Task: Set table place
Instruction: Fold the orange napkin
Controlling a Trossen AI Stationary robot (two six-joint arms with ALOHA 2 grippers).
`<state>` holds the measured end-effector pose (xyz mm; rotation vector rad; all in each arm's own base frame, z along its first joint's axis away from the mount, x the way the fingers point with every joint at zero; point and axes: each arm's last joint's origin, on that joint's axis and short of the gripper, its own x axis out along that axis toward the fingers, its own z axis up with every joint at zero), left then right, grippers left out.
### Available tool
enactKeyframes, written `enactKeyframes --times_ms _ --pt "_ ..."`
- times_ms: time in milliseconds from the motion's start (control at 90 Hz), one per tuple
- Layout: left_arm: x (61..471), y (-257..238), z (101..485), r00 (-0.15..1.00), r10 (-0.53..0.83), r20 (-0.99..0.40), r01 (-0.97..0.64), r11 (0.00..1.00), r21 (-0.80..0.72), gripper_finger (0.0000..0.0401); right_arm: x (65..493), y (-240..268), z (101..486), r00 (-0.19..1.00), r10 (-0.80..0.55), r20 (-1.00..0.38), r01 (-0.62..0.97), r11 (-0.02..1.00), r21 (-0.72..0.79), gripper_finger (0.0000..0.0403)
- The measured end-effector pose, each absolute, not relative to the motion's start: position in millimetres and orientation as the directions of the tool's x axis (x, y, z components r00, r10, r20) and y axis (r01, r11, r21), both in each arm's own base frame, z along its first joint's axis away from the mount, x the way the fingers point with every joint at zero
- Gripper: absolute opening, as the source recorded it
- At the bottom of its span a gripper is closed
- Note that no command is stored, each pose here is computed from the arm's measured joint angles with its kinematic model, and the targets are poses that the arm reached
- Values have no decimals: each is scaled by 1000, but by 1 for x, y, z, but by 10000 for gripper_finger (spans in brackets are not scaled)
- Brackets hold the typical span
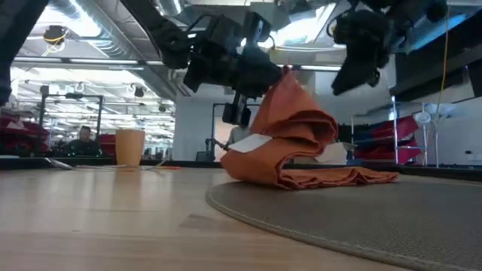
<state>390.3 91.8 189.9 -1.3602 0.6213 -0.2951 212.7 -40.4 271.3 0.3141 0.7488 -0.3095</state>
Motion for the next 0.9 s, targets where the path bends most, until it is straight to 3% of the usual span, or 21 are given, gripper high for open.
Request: enactKeyframes --times_ms 378,589,900 --pt "392 105 195 849 -461 -260 -162 242 -957 0 212 -41 341 764 -187 -618 333 934 129 115" --pt "409 109 205 856 -457 -240 -126 266 -956 0 210 -40 346 765 -186 -616 326 938 122 115" --pt "444 108 189 833 -501 -236 -122 249 -961 0 209 -40 344 752 -182 -634 327 938 118 115"
